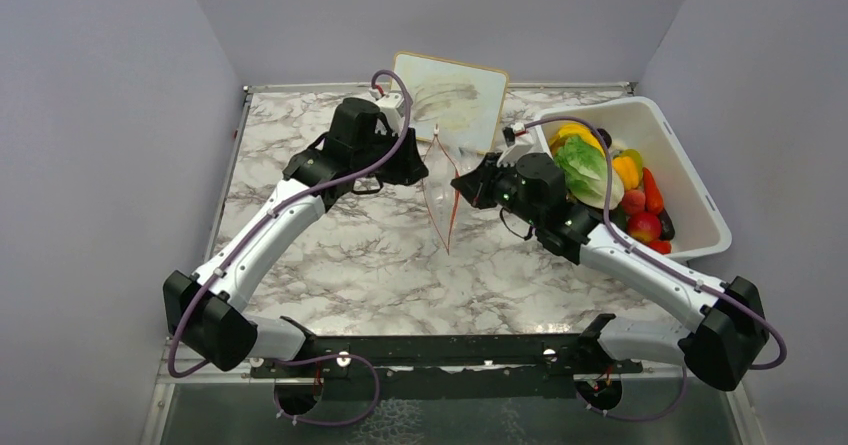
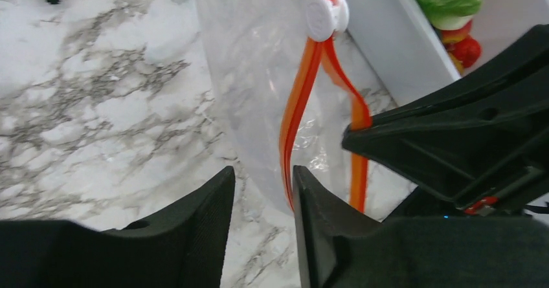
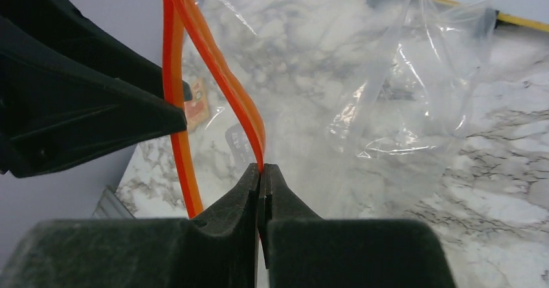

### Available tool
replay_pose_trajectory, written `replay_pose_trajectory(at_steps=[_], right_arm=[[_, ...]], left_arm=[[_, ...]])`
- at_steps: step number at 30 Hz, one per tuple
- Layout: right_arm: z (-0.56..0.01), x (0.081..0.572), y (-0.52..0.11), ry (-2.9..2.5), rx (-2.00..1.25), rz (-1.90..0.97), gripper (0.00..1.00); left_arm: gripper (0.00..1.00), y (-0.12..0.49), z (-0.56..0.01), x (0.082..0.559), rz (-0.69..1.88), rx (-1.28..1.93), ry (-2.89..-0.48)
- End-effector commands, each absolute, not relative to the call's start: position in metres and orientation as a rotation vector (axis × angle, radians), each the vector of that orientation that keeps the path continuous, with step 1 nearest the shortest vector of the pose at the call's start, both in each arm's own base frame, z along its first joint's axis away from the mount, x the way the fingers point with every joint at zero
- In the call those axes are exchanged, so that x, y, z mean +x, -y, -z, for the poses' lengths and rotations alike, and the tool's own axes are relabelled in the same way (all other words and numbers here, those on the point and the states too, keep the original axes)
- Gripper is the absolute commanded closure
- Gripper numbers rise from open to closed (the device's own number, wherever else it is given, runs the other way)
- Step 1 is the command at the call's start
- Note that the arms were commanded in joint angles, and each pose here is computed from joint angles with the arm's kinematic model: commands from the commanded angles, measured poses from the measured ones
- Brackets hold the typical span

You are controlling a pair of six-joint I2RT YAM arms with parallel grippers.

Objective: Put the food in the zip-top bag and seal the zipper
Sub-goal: Open the zipper of the food storage bag.

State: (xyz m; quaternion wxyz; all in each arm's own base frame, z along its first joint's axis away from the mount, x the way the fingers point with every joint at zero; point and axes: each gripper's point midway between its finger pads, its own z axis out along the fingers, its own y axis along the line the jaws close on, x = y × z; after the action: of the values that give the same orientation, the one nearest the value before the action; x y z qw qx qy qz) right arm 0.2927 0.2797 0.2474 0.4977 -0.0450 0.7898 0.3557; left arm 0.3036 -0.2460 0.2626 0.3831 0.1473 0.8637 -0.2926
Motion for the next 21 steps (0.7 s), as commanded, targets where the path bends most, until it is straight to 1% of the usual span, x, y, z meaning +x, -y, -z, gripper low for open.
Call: replay_pose_trajectory(at_steps=[1, 2, 3, 5, 8, 10, 12, 13, 14, 17, 19, 20, 21], right_arm=[[-0.263, 0.285, -0.305, -1.864, -0.092, -1.057, 0.99], [-0.262, 0.286, -0.306, -1.868, -0.085, -1.061, 0.99], [-0.262, 0.286, -0.306, -1.870, -0.079, -1.066, 0.99], [-0.263, 0.285, -0.307, -1.867, -0.068, -1.081, 0.99], [-0.265, 0.284, -0.306, -1.858, -0.053, -1.093, 0.99], [-0.266, 0.284, -0.305, -1.859, -0.046, -1.088, 0.99], [-0.265, 0.286, -0.302, -1.860, -0.038, -1.073, 0.99], [-0.265, 0.286, -0.300, -1.858, -0.034, -1.059, 0.99], [-0.263, 0.287, -0.296, -1.860, -0.031, -1.038, 0.99], [-0.250, 0.293, -0.277, -1.889, -0.003, -0.900, 0.99], [-0.238, 0.297, -0.260, -1.925, 0.020, -0.777, 0.99], [-0.230, 0.298, -0.252, -1.945, 0.032, -0.721, 0.99], [-0.225, 0.299, -0.243, -1.953, 0.044, -0.668, 0.99]], left_arm=[[0.51, 0.276, -0.277, 0.281, 1.041, 0.459, -2.128], [0.45, 0.278, -0.276, 0.279, 1.069, 0.461, -2.119], [0.41, 0.280, -0.275, 0.277, 1.088, 0.460, -2.115], [0.37, 0.281, -0.270, 0.278, 1.098, 0.452, -2.114], [0.34, 0.284, -0.258, 0.280, 1.103, 0.453, -2.138], [0.36, 0.283, -0.253, 0.284, 1.080, 0.437, -2.142], [0.43, 0.277, -0.250, 0.291, 1.025, 0.409, -2.138], [0.48, 0.274, -0.251, 0.295, 0.987, 0.396, -2.131], [0.56, 0.269, -0.251, 0.299, 0.943, 0.384, -2.127], [0.82, 0.250, -0.260, 0.312, 0.787, 0.352, -2.103], [0.96, 0.235, -0.269, 0.319, 0.678, 0.328, -2.072], [1.00, 0.226, -0.275, 0.323, 0.622, 0.313, -2.051], [1.00, 0.218, -0.279, 0.326, 0.572, 0.298, -2.034]])
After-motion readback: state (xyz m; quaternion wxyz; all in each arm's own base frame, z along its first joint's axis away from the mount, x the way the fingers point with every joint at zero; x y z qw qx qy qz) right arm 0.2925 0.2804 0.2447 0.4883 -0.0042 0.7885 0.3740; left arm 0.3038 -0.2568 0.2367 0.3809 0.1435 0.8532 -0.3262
